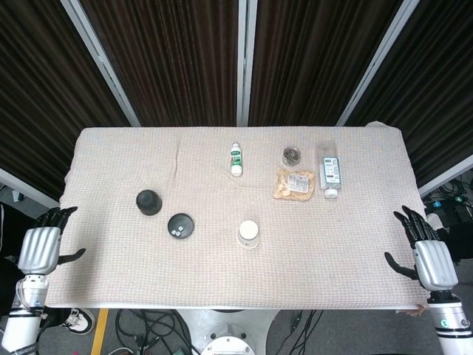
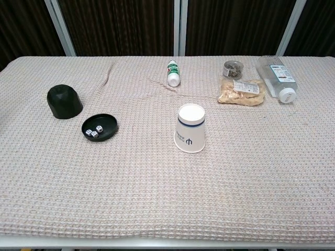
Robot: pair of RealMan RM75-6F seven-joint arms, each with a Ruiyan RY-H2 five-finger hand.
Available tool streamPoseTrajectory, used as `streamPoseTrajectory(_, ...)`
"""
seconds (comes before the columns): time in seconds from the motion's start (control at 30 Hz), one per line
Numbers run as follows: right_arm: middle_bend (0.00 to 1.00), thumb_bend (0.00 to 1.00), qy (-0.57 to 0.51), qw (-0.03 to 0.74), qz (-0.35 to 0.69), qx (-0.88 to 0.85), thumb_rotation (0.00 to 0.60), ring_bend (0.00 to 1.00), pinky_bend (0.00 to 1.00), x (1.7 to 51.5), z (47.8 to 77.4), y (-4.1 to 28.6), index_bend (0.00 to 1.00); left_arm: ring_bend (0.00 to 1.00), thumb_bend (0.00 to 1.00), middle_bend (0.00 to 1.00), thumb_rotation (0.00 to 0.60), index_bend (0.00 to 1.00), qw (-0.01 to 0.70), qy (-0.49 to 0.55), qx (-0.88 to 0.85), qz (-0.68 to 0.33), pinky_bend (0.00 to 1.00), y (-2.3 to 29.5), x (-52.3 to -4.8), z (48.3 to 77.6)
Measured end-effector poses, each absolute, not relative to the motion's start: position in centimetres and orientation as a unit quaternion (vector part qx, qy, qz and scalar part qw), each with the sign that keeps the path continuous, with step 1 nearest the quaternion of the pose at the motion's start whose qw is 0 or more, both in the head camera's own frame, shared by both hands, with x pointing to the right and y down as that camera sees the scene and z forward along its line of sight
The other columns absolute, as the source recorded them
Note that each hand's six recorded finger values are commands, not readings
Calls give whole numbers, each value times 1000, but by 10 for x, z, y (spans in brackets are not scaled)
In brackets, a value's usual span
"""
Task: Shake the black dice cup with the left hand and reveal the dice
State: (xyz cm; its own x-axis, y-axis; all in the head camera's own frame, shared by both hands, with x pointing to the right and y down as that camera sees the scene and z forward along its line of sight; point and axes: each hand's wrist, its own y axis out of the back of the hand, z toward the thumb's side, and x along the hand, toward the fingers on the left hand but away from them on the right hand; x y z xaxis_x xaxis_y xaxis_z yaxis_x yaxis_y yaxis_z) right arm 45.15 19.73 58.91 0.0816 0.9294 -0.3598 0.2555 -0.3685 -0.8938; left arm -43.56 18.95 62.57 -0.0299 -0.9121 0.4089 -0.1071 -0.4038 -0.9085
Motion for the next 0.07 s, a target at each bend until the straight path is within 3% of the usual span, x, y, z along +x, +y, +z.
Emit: streamPoseTrajectory(0.07,4,196,-451,335,505,-655,600,0,144,450,590,197,82,141,0,208,600,163,344,430,-602,-578,210,192,-438,623)
